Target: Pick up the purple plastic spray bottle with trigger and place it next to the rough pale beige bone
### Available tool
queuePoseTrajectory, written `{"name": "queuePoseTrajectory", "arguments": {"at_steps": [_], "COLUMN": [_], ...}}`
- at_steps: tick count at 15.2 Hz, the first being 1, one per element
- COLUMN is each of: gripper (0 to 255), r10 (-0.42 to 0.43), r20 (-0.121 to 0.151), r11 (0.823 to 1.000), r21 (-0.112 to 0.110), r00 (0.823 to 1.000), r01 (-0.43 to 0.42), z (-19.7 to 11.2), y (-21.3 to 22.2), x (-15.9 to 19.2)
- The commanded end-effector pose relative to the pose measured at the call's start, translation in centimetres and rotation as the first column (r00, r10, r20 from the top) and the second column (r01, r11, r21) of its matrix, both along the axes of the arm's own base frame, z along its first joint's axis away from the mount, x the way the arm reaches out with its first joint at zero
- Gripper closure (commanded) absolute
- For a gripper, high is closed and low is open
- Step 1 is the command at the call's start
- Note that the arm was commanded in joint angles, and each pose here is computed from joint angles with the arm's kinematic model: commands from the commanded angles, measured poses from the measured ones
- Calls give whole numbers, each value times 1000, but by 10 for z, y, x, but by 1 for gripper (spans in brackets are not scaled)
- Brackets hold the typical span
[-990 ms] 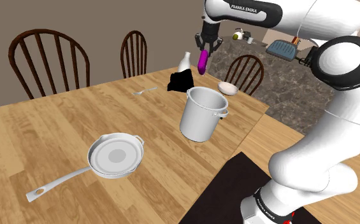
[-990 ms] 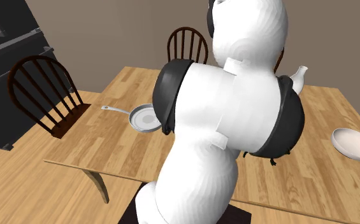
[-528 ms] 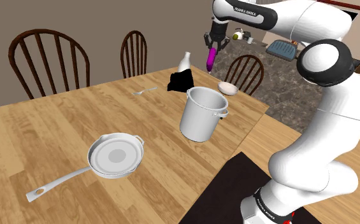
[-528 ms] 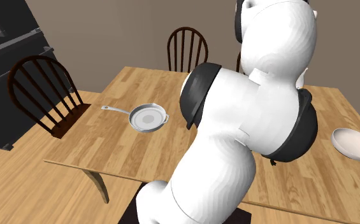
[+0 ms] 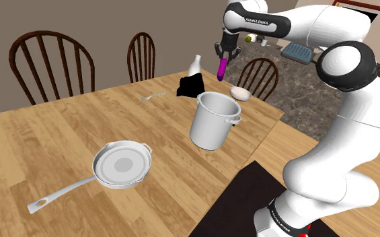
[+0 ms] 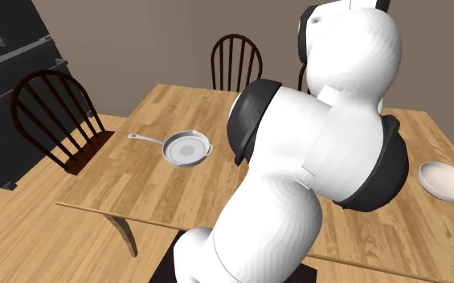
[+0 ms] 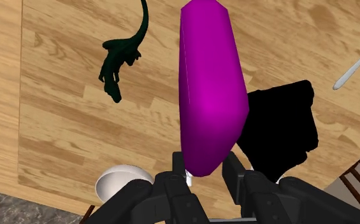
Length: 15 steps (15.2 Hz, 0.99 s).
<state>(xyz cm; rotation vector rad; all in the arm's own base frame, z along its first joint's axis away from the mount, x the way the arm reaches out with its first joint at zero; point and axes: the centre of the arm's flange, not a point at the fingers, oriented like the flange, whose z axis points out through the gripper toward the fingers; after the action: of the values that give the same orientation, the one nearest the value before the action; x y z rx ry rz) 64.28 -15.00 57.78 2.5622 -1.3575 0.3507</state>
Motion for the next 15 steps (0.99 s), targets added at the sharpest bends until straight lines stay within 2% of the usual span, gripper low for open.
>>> {"name": "queuePoseTrajectory", "arguments": {"at_steps": [1, 15], "gripper": [255, 255], "r10": [0, 0], "r20": [1, 1], "r11": [1000, 1000], "r21": [0, 0], "r00": [1000, 1000], "r01": [0, 0], "z": [-10, -84], "y": [0, 0], "x": [1, 1]}}
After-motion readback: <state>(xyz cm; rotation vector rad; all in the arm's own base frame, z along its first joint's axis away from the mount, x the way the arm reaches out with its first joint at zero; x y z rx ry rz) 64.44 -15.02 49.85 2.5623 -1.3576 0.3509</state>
